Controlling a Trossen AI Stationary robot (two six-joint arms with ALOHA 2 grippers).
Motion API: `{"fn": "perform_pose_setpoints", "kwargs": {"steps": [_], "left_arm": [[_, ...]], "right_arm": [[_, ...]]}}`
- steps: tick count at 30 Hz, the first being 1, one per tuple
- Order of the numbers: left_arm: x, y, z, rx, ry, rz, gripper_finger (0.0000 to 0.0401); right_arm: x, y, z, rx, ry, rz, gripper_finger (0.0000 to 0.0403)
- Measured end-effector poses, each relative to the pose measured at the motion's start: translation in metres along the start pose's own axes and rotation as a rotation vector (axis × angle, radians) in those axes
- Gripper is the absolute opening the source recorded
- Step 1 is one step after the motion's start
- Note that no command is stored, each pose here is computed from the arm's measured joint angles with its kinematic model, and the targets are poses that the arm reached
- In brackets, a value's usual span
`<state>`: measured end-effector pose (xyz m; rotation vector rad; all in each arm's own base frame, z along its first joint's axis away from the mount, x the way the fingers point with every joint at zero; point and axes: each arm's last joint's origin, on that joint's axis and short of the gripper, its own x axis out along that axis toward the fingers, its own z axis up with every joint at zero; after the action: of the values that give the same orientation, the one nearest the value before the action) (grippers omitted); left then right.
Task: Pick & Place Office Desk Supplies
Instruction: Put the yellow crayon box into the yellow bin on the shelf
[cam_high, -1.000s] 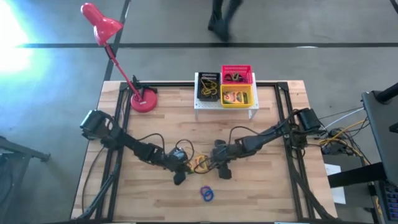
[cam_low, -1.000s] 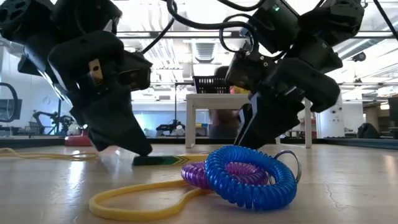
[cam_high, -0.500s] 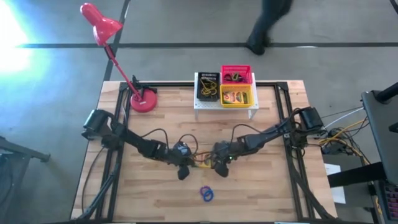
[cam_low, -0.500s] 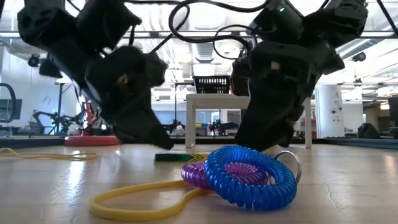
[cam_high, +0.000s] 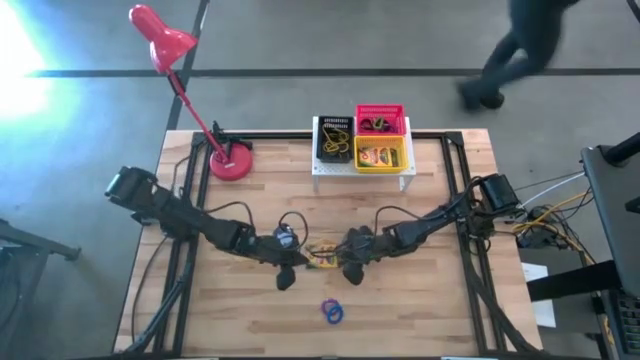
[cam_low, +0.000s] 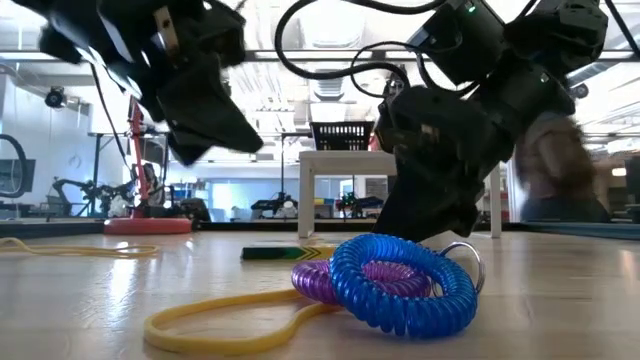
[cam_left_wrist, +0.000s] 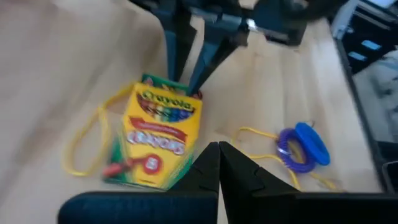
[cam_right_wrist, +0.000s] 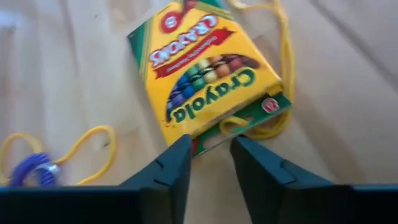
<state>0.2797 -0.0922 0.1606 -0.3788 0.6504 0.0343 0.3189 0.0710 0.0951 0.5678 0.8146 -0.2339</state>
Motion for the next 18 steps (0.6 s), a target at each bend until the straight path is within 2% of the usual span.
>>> {"fn": "perform_pose_setpoints", "kwargs": {"steps": [7,11,15,18], "left_arm": [[-0.014,0.000,-0.003,0.034,-0.010,0.139,0.0006],[-0.013,0.002,-0.005,0.035,0.004,0.170,0.0006],[-0.011,0.002,-0.005,0.035,-0.022,0.190,0.0006],[-0.009,0.002,-0.003,0.046,-0.078,0.234,0.0006]], "right_arm": [[-0.002,-0.001,0.002,-0.087,-0.069,-0.072,0.0021],[-0.014,0.003,0.007,-0.144,-0.103,-0.087,0.0010],[-0.043,0.016,0.023,-0.161,-0.184,-0.035,0.0009],[-0.063,0.022,0.028,-0.219,-0.206,-0.010,0.0008]]}}
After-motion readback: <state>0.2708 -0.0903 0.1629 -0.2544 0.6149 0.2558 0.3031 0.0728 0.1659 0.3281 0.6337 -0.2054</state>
